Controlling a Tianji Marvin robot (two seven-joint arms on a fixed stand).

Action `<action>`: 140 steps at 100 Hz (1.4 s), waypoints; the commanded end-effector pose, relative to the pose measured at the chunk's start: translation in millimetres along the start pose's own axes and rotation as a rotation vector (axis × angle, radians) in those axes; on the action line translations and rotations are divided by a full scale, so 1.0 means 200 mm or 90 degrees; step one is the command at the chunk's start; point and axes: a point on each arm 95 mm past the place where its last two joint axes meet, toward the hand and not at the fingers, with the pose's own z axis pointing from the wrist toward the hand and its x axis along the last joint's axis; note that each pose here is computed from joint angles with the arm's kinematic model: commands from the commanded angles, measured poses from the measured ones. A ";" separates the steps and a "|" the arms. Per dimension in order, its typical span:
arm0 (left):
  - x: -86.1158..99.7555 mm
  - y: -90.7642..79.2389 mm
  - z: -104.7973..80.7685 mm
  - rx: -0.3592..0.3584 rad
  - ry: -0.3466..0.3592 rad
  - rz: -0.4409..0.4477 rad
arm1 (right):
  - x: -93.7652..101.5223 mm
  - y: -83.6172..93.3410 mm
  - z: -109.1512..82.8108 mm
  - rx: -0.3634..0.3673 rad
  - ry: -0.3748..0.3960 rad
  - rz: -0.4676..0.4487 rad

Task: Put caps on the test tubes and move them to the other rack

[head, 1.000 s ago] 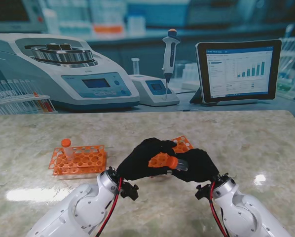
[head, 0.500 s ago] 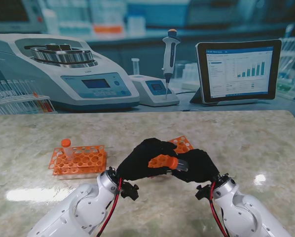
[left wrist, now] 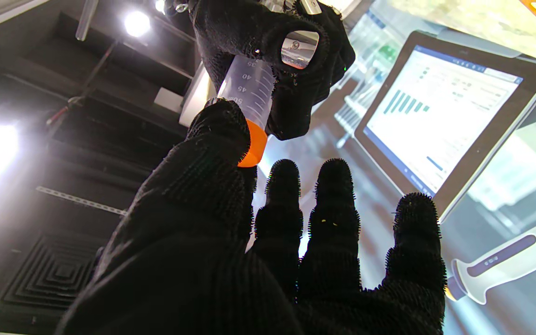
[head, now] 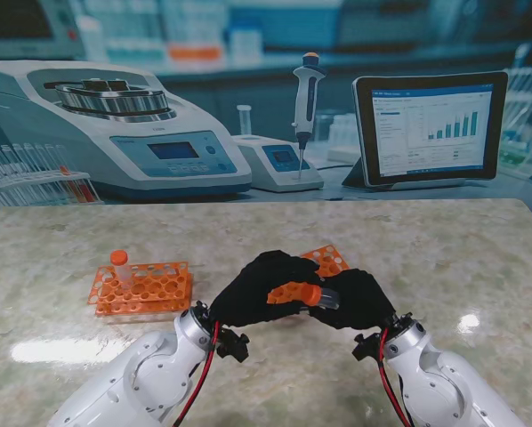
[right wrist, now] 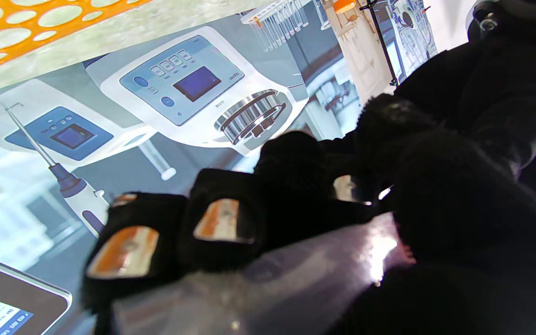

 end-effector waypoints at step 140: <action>0.00 -0.03 -0.03 -0.065 -0.008 -0.028 | 0.02 -0.01 0.00 0.004 0.003 0.006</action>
